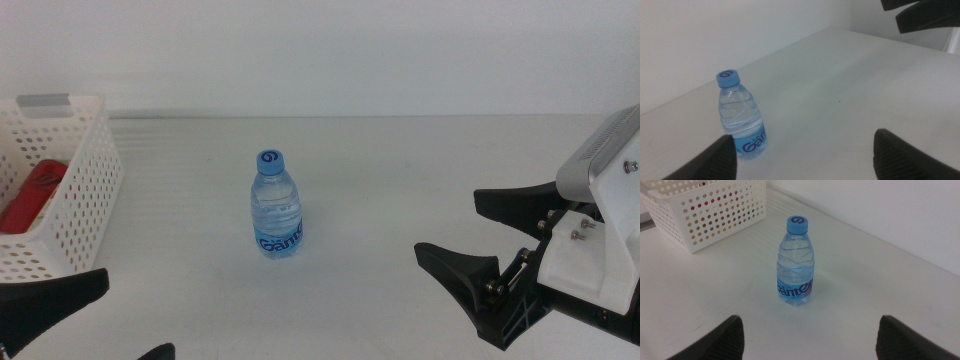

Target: Use arms to grab the bottles and put them into the dustbin to the left of the table.

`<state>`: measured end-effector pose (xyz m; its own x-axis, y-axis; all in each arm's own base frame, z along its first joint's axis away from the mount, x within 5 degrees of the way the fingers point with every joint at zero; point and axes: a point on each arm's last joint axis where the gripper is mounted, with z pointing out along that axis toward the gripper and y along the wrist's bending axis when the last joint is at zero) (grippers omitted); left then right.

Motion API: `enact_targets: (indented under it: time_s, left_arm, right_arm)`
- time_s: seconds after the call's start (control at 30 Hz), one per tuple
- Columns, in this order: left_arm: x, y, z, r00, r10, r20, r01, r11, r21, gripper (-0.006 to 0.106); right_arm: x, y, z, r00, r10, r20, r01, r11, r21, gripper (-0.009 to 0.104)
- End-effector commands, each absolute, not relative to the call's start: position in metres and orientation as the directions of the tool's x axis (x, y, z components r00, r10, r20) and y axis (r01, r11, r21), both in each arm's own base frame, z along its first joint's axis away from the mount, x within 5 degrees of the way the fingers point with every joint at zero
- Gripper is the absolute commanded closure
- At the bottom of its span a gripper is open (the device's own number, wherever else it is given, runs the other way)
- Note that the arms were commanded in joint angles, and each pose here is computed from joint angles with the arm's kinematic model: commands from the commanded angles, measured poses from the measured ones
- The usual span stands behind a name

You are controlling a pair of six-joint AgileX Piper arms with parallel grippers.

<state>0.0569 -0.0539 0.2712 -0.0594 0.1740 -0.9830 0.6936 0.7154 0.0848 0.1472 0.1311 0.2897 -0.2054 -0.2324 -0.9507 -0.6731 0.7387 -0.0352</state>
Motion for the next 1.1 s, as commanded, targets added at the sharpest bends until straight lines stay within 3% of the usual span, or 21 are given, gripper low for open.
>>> enact_targets:
  time_s: [0.0, 0.17, 0.33, 0.53, 0.7, 1.07]
  left_arm:
    - [0.059, -0.055, 0.286, -0.004, 0.099, -0.995, 0.687, 0.723, 0.069, 0.010]
    - [0.060, -0.056, 0.292, 0.039, 0.058, -0.998, 0.682, 0.729, 0.069, 0.010]
    - [0.070, -0.065, 0.301, 0.127, 0.052, -0.991, 0.667, 0.735, 0.124, 0.010]
    - [0.100, -0.092, 0.312, 0.077, 0.082, -0.994, 0.671, 0.733, 0.113, 0.010]
    - [0.130, -0.106, 0.322, 0.044, 0.019, -0.999, 0.623, 0.781, 0.042, 0.010]
    - [0.175, -0.103, 0.300, -0.068, 0.090, -0.994, 0.500, 0.865, 0.044, 0.010]
  right_arm:
    - [0.148, 0.132, 0.306, -0.124, -0.181, -0.976, -0.669, 0.742, -0.053, 0.016]
    - [0.148, 0.132, 0.306, -0.124, -0.181, -0.976, -0.669, 0.742, -0.053, 0.016]
    - [0.148, 0.132, 0.306, -0.124, -0.181, -0.976, -0.669, 0.742, -0.053, 0.016]
    - [0.148, 0.132, 0.306, -0.124, -0.181, -0.976, -0.669, 0.742, -0.053, 0.016]
    - [0.148, 0.132, 0.306, -0.124, -0.182, -0.975, -0.669, 0.741, -0.053, 0.016]
    - [0.148, 0.132, 0.306, -0.125, -0.182, -0.975, -0.669, 0.741, -0.053, 0.016]
